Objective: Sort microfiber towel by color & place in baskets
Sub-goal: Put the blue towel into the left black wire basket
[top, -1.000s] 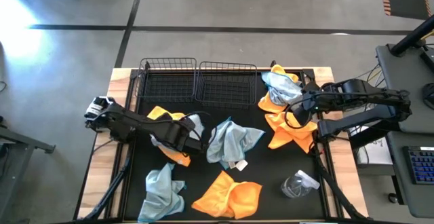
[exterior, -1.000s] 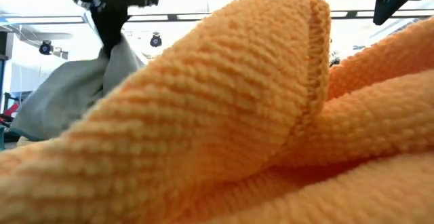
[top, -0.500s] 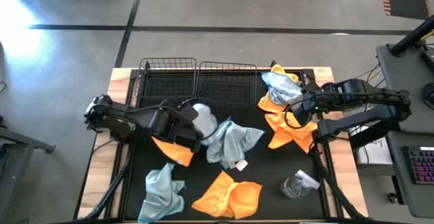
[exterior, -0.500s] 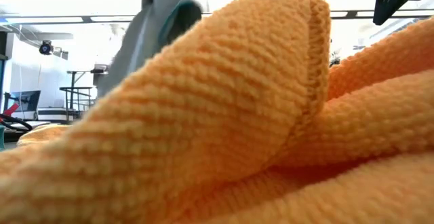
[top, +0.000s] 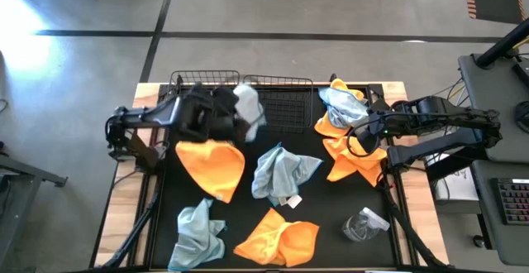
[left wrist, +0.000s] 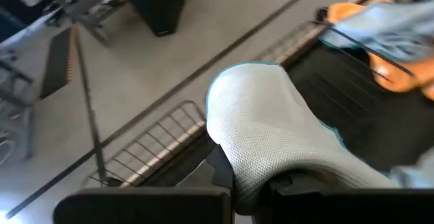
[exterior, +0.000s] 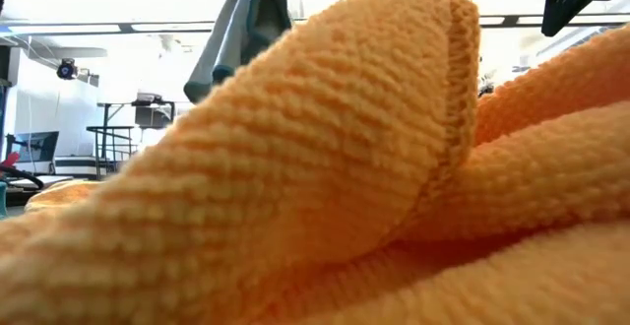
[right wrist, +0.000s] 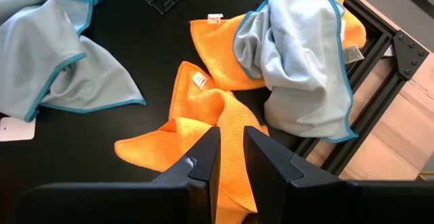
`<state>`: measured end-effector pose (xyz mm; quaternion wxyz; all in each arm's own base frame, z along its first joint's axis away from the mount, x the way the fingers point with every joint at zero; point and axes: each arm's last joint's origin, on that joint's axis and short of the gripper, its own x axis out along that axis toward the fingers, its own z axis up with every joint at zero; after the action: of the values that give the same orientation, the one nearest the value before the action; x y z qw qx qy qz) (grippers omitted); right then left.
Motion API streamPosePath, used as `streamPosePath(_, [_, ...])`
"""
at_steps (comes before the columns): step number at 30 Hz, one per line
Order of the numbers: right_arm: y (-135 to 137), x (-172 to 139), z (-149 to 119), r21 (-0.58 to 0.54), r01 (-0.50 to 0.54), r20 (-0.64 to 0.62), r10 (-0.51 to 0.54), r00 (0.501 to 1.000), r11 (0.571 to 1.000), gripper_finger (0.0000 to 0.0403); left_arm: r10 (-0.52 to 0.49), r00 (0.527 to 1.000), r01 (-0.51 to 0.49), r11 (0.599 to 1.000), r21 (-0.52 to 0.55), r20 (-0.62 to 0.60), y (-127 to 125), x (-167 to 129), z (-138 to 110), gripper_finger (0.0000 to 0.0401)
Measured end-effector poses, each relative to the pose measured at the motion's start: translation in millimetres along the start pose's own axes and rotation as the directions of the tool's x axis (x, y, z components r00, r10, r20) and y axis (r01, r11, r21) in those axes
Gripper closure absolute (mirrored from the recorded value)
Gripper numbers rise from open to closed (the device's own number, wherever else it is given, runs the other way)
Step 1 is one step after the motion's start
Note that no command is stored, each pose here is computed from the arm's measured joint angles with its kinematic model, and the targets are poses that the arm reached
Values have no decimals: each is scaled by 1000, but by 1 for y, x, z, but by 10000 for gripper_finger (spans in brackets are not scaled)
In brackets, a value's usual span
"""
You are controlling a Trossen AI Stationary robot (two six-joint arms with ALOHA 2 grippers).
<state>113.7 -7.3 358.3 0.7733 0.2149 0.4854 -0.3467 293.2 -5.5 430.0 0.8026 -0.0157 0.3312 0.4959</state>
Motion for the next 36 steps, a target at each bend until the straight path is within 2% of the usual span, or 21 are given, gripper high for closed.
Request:
streamPosePath(6, [0,0,0,-46,0,0,0,1000,999,344,126,992,-127,991,-43,-28,32,31,21,401])
streamPosePath(12, [0,0,0,-61,0,1,0,1000,998,344,215,973,-221,972,-81,-80,58,57,31,401])
streamPosePath(20, [0,0,0,-9,-1,1,1,1000,1000,344,288,949,-288,957,19,-127,82,77,36,401])
streamPosePath(30, [0,0,0,87,-1,1,1,1000,996,344,344,928,-352,935,-32,-145,125,72,37,400])
streamPosePath(36, [0,0,0,109,-1,1,1,1000,994,344,358,920,-374,924,-83,-161,142,60,17,400])
